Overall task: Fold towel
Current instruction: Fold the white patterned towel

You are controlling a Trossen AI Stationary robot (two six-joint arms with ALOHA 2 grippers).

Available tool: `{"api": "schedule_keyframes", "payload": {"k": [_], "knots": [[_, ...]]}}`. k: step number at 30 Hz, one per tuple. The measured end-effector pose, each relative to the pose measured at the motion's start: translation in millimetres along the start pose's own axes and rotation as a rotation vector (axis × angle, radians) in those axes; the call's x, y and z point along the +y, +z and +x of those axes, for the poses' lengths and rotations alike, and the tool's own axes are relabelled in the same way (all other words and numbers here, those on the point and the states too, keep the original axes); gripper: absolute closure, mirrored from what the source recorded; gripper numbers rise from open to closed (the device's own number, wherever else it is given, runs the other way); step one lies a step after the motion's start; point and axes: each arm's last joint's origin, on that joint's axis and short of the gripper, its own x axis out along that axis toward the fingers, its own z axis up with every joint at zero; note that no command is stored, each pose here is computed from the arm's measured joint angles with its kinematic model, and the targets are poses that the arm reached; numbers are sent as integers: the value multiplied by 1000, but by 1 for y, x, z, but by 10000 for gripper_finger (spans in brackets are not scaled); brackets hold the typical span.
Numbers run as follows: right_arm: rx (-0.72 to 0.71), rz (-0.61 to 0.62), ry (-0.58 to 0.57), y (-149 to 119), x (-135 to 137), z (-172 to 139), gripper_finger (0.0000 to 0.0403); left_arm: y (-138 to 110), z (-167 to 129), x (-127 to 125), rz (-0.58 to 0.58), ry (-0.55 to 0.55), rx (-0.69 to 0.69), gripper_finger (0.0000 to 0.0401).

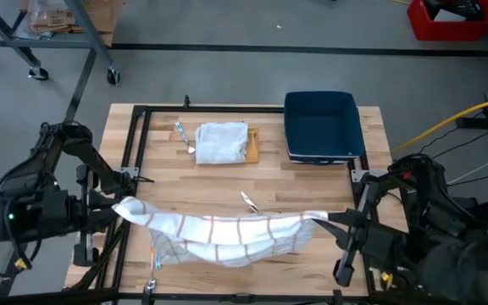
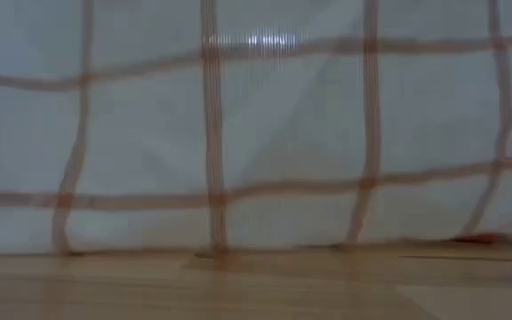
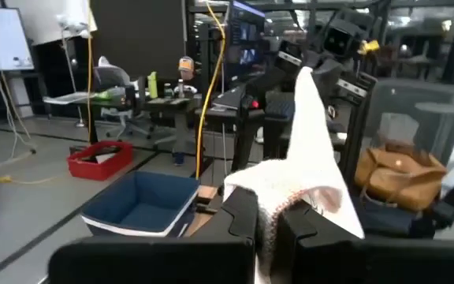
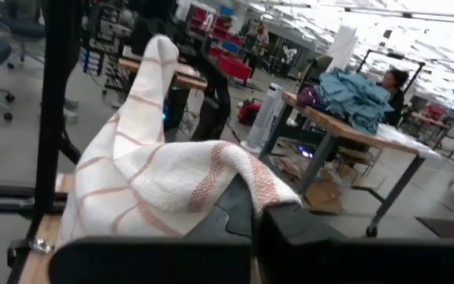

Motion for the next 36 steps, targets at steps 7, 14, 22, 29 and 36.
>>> {"api": "schedule_keyframes", "payload": {"k": [7, 14, 22, 29, 36], "knots": [[97, -27, -22, -22, -8, 17, 402, -16, 5, 7, 56, 27, -1, 401], [237, -50, -34, -43, -24, 40, 402, -37, 13, 22, 88, 67, -2, 401], [404, -101, -53, -60, -46, 68, 402, -56, 18, 46, 71, 73, 56, 401], [510, -109, -93, -72, -63, 95, 402, -72, 31, 48, 134, 99, 159, 401], [654, -208, -119, -101, -67, 126, 402, -96, 50, 50, 201, 165, 281, 401]]}}
